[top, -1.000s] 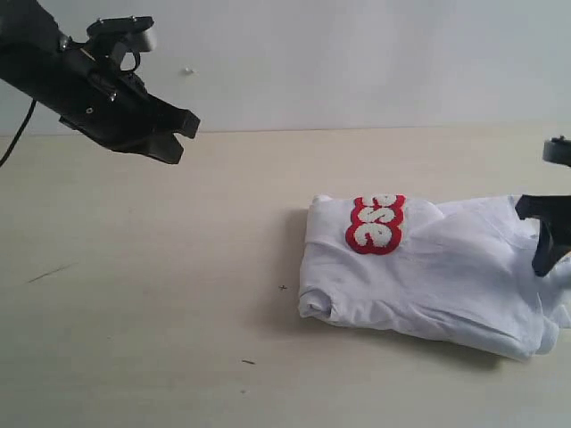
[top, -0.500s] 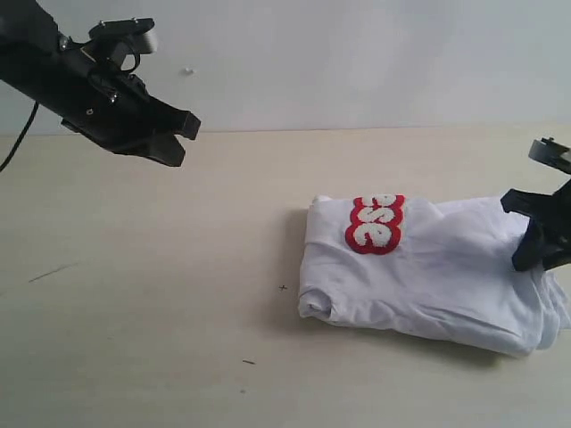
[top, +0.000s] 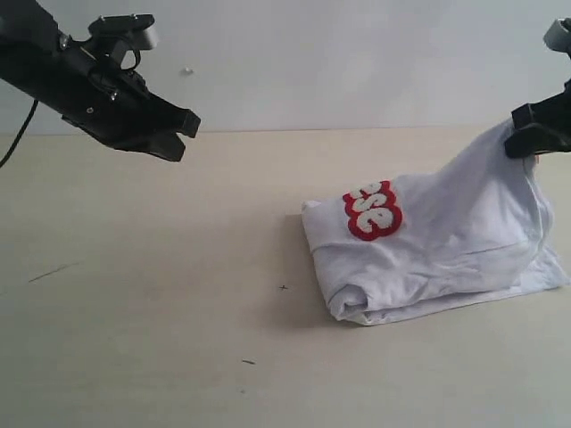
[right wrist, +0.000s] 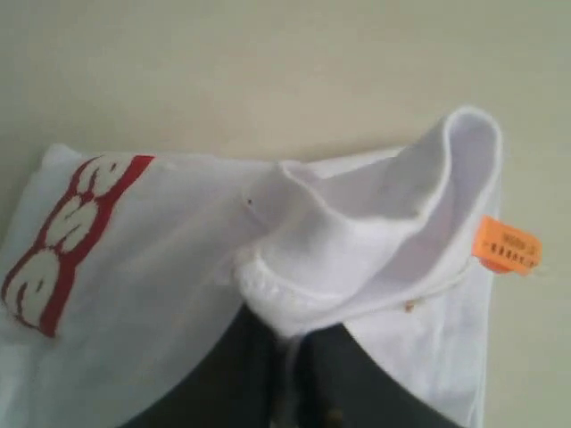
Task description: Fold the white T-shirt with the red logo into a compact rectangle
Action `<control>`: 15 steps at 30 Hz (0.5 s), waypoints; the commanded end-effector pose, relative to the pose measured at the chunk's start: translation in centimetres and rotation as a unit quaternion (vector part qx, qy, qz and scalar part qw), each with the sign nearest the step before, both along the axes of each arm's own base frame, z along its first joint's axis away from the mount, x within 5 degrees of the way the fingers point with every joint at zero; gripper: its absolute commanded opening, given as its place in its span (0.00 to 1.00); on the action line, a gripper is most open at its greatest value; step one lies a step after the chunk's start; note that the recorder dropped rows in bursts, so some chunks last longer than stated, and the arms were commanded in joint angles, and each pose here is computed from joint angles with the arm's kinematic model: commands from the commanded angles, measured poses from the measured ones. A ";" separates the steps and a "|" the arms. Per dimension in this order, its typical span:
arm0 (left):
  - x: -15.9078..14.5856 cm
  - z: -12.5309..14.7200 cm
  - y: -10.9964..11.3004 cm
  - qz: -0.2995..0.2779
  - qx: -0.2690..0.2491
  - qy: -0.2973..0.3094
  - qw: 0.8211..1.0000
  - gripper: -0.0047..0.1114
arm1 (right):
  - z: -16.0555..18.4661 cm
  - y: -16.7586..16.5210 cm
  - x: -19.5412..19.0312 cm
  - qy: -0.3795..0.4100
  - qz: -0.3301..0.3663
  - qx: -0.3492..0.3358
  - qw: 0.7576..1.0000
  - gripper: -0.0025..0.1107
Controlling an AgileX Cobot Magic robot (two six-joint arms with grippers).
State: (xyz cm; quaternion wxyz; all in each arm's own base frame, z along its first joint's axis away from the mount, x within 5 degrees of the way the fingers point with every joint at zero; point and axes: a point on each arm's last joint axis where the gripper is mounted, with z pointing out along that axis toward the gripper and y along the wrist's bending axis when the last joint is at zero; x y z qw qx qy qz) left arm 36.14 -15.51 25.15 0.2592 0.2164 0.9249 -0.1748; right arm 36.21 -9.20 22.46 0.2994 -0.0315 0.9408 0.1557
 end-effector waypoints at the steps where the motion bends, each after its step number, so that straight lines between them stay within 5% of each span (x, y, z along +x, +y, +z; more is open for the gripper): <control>1: 0.0 0.2 0.1 0.005 -0.007 -0.005 1.000 0.04 | -3.9 -1.6 0.3 0.046 -0.045 -0.047 0.997 0.03; 4: -0.1 0.2 0.1 0.003 -0.006 0.000 1.000 0.04 | -5.5 -2.3 0.6 0.082 -0.073 -0.054 0.992 0.12; 10: -0.2 0.1 0.1 -0.001 -0.004 0.009 1.000 0.04 | -4.7 -2.7 1.9 0.070 -0.082 -0.047 0.993 0.49; 15: -0.4 0.0 0.1 -0.007 -0.002 0.020 1.000 0.04 | -3.7 -3.0 2.9 0.043 -0.098 -0.047 0.993 0.49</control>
